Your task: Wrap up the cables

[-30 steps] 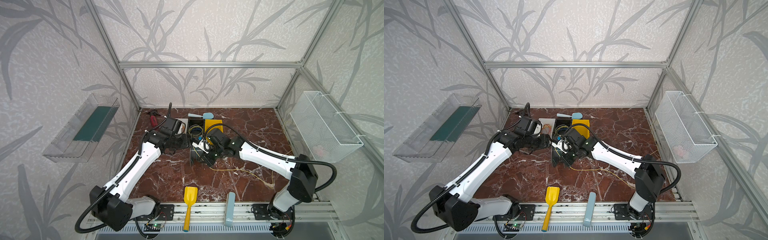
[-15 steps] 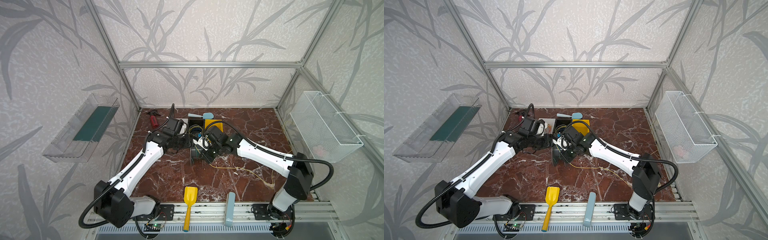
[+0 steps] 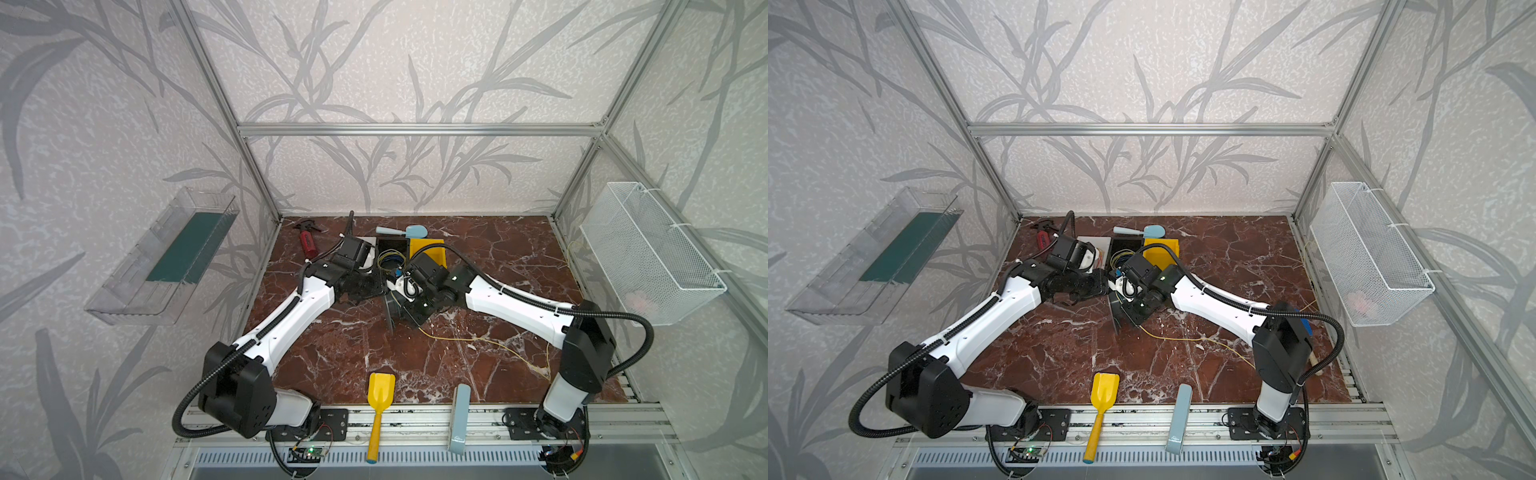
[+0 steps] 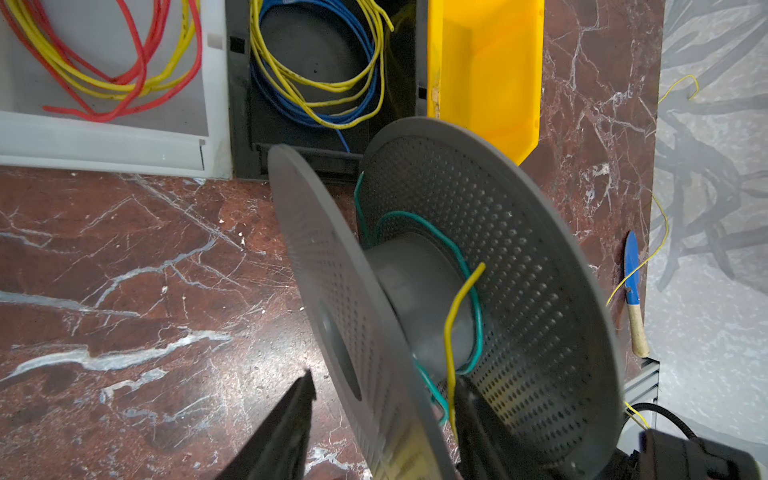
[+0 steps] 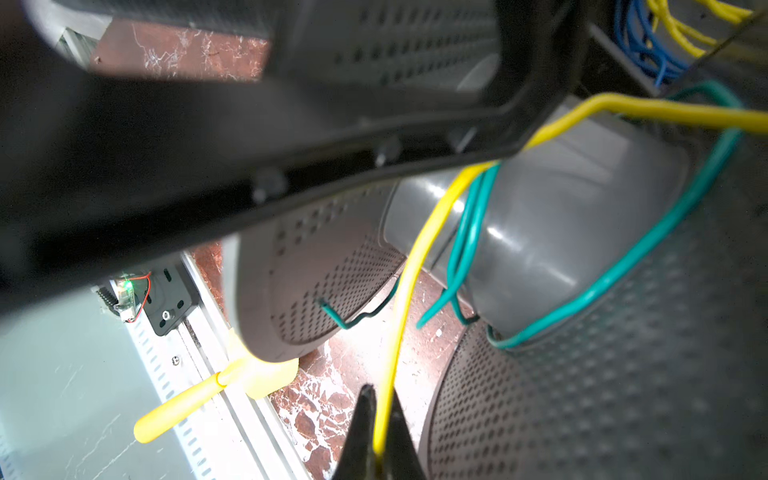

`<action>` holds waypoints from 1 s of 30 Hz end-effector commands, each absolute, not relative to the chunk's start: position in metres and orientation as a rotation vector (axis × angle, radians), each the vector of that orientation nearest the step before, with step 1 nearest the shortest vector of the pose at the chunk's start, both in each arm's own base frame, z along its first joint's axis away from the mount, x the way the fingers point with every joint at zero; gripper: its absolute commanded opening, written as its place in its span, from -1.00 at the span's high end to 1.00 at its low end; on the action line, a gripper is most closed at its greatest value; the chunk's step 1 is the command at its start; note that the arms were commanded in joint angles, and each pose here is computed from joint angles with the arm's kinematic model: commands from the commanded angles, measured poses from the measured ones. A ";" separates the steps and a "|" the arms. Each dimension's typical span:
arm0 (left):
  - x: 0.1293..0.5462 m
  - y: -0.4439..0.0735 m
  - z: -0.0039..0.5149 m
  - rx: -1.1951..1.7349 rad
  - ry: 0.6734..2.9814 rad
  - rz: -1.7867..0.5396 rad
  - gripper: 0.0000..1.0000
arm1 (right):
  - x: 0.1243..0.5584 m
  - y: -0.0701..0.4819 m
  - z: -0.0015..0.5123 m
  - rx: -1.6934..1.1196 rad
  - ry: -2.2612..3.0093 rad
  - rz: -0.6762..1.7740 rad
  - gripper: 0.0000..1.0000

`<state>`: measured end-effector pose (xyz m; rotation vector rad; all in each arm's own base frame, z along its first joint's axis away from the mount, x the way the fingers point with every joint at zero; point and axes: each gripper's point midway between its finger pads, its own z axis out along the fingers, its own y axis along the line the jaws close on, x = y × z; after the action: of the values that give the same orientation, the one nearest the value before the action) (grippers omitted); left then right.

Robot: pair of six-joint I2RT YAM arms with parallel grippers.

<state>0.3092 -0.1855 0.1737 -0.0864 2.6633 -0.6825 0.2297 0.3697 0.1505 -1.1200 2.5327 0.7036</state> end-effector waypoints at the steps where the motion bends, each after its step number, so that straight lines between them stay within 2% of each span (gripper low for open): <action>1: 0.314 -0.202 0.185 -0.057 2.582 -0.815 -0.17 | 0.224 0.386 0.166 -1.157 2.463 0.776 1.00; 9: 0.303 -0.198 0.197 -0.112 2.496 -0.981 -0.31 | 0.228 0.395 0.170 -1.127 2.457 0.809 1.00; 17: 0.293 -0.194 0.202 -0.128 2.478 -0.992 -0.34 | 0.228 0.407 0.182 -1.092 2.442 0.892 1.00; 22: 0.296 -0.197 0.197 -0.138 2.499 -0.973 -0.33 | 0.231 0.405 0.175 -1.085 2.473 0.844 1.00; 25: 0.296 -0.197 0.188 -0.131 2.531 -0.930 -0.28 | 0.234 0.404 0.175 -1.081 2.477 0.819 1.00; 30: 0.296 -0.196 0.171 -0.138 2.589 -0.875 -0.01 | 0.237 0.409 0.183 -1.063 2.452 0.847 1.00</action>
<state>0.3051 -0.1860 0.1772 -0.2083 2.5378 -0.8788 0.2275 0.3885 0.1564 -1.0631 2.5694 0.7821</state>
